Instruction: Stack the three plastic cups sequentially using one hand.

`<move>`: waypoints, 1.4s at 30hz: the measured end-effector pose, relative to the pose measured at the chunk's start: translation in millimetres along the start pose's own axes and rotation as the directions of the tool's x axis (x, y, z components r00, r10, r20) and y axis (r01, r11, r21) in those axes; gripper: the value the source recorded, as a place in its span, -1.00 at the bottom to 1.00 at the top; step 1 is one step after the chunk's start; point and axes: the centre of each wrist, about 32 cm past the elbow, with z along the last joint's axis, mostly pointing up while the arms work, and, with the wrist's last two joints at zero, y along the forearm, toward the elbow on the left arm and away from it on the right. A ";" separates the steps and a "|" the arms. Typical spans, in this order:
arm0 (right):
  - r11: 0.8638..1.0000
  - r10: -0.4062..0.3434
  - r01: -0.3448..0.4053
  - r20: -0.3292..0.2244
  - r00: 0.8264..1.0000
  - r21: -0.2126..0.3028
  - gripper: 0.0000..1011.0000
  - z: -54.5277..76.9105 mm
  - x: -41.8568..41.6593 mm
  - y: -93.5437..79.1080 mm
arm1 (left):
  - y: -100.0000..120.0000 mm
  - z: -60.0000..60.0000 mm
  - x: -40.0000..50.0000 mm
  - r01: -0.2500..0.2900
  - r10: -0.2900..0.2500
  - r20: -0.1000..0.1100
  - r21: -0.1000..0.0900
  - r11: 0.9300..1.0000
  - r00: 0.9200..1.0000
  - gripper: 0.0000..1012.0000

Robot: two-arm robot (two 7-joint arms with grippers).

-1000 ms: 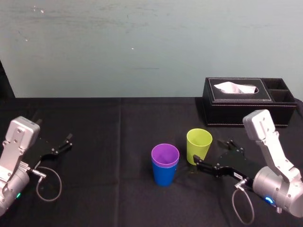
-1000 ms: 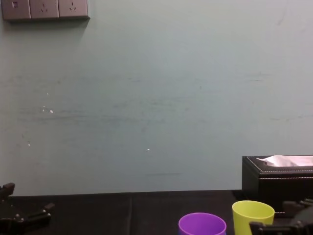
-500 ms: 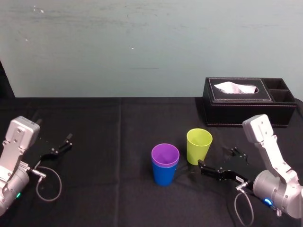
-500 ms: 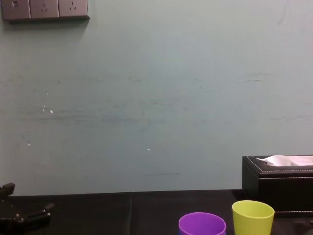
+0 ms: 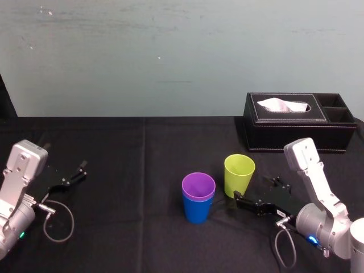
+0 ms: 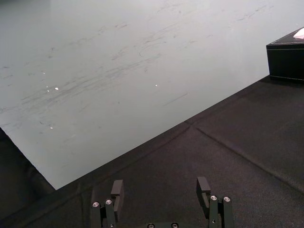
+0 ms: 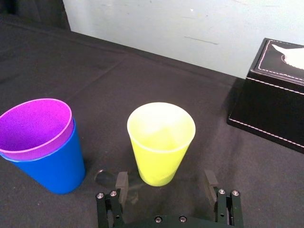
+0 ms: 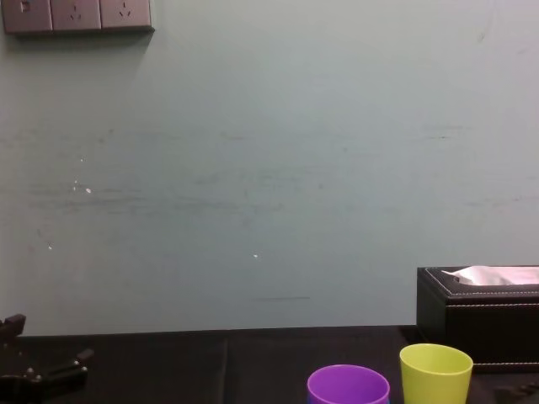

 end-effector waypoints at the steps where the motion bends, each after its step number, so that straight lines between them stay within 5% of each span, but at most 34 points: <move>1: 1.000 0.000 0.000 0.001 1.000 0.002 0.98 0.3 -0.4 1.5 | 0.0 0.0 0.0 0.000 0.000 0.000 0.000 1.000 1.000 0.98; 42: 1.000 -0.002 0.002 0.003 1.000 0.009 0.98 8.3 -4.0 40.6 | 0.0 0.0 0.0 0.000 0.000 0.000 0.000 1.000 1.000 0.98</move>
